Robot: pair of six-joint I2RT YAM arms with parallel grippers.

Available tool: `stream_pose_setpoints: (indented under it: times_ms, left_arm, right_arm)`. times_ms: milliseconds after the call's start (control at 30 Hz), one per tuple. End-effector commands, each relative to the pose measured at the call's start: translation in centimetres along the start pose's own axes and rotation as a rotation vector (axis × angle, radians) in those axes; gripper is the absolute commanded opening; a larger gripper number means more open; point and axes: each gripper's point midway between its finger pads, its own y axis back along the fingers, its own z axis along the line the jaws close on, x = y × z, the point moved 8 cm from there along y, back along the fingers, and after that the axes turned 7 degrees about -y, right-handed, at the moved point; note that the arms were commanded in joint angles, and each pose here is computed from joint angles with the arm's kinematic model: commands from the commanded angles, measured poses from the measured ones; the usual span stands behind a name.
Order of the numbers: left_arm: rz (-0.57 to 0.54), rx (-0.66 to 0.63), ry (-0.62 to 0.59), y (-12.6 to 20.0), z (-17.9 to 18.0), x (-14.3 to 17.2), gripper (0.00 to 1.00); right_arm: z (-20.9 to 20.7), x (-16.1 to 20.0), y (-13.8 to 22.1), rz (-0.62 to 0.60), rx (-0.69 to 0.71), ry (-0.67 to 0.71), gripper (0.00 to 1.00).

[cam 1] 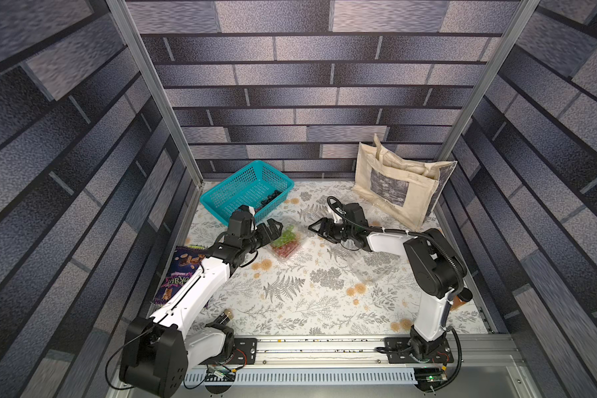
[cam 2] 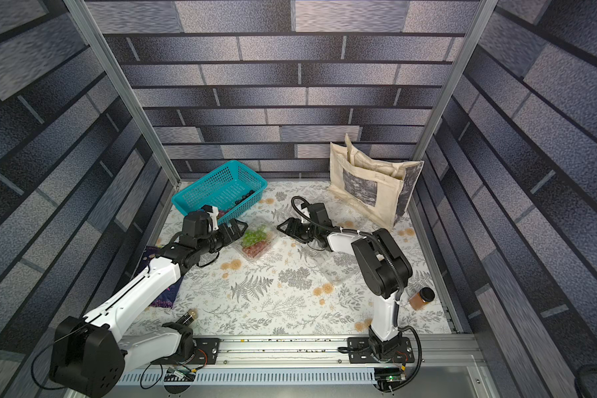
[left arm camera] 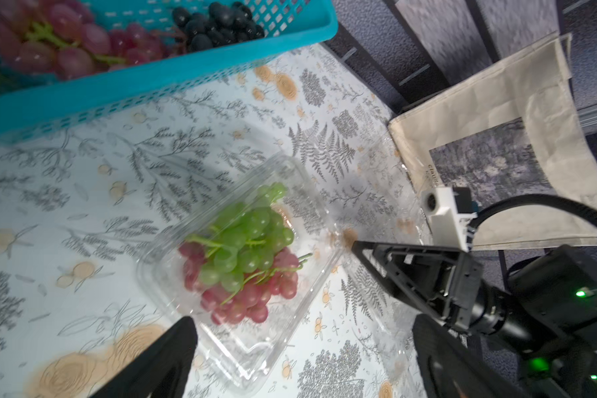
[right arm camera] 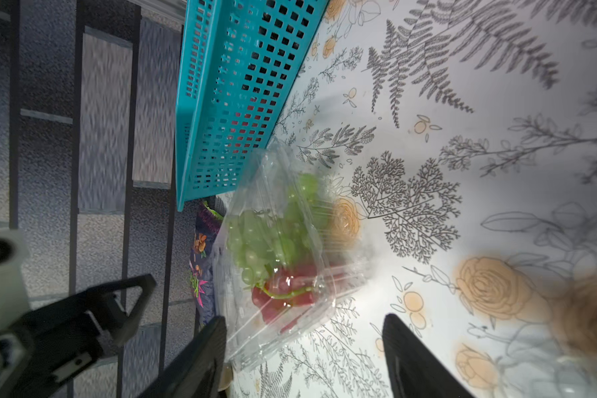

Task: Pack grapes into containers
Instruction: Close the packing box at the center of the board, then adjust the packing box at the center of the board.

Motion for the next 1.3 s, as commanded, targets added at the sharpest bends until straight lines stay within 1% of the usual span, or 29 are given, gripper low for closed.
stream_pose_setpoints:
  times_ms: [0, 67, 100, 233, 267, 500, 767, 967, 1067, 1167, 1267]
  left_arm:
    - [0.042, -0.068, 0.091, 0.4, 2.2, 2.3, 1.00]
    - [0.044, -0.069, 0.124, 0.3, 2.7, 2.9, 1.00]
    - [0.046, -0.070, 0.140, 0.2, 3.0, 3.2, 1.00]
    - [0.033, -0.067, 0.162, -0.7, 3.4, 3.4, 1.00]
    - [0.019, -0.059, 0.159, -1.0, 3.2, 3.0, 1.00]
    - [0.055, -0.028, 0.151, -4.9, 2.4, 1.9, 1.00]
    - [0.070, -0.010, 0.080, -9.2, -0.1, -0.6, 1.00]
    - [0.072, 0.030, 0.047, -12.8, -2.0, -3.0, 1.00]
    - [0.073, 0.063, 0.029, -14.5, -3.1, -4.4, 1.00]
    - [0.075, 0.083, 0.020, -15.1, -3.9, -5.3, 1.00]
    - [0.064, 0.071, 0.000, -13.7, -3.8, -5.7, 1.00]
  right_arm:
    - [1.6, -0.5, 1.2, -0.004, 0.057, 0.096, 0.87]
    - [2.1, -0.8, 1.3, 0.006, 0.071, 0.122, 0.97]
    - [2.3, -1.0, 1.3, 0.013, 0.077, 0.131, 1.00]
    - [3.2, -1.5, 1.3, 0.035, 0.084, 0.163, 1.00]
    - [3.3, -1.6, 1.4, 0.039, 0.090, 0.169, 1.00]
    - [3.7, -1.5, 2.0, 0.062, 0.126, 0.207, 1.00]
    - [3.3, -0.7, 2.8, 0.076, 0.154, 0.226, 1.00]
    - [3.1, -1.2, 3.6, 0.065, 0.161, 0.226, 1.00]
    - [3.0, -1.7, 4.2, 0.055, 0.189, 0.228, 1.00]
    - [2.3, -2.2, 4.9, 0.035, 0.258, 0.229, 1.00]
    - [1.6, -2.7, 5.4, 0.011, 0.304, 0.224, 1.00]
